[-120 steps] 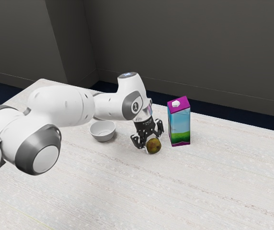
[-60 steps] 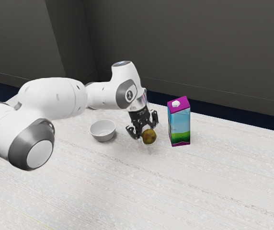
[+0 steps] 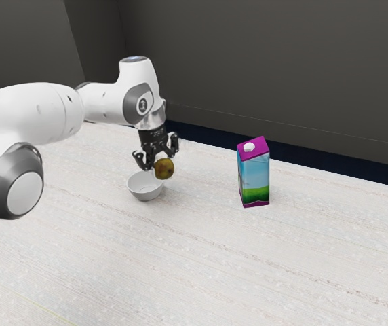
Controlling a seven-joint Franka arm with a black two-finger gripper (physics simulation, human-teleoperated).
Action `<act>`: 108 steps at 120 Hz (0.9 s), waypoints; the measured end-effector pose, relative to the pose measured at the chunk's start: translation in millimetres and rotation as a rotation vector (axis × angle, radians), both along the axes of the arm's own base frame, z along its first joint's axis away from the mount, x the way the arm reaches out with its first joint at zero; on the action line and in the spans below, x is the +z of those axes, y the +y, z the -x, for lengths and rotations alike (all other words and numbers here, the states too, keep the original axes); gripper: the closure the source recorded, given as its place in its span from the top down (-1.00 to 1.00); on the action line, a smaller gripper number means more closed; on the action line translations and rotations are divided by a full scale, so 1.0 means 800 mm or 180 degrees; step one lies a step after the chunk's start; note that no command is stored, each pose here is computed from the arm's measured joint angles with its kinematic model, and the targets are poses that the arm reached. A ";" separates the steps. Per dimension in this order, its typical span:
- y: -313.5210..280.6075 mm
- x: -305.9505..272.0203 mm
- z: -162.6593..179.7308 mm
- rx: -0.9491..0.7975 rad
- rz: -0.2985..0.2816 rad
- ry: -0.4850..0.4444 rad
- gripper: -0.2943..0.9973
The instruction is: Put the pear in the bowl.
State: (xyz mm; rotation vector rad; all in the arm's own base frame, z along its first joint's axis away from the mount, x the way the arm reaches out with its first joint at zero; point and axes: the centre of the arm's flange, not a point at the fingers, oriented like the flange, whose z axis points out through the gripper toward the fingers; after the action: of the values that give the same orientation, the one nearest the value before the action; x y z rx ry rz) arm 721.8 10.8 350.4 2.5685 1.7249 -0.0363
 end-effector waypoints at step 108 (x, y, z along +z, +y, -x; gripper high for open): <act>0.069 -0.030 -0.005 -0.0055 -0.0299 0.0089 0.29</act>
State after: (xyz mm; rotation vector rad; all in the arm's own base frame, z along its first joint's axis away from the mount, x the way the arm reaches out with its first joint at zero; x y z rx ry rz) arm 725.6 66.2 326.3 2.6615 1.7548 0.0081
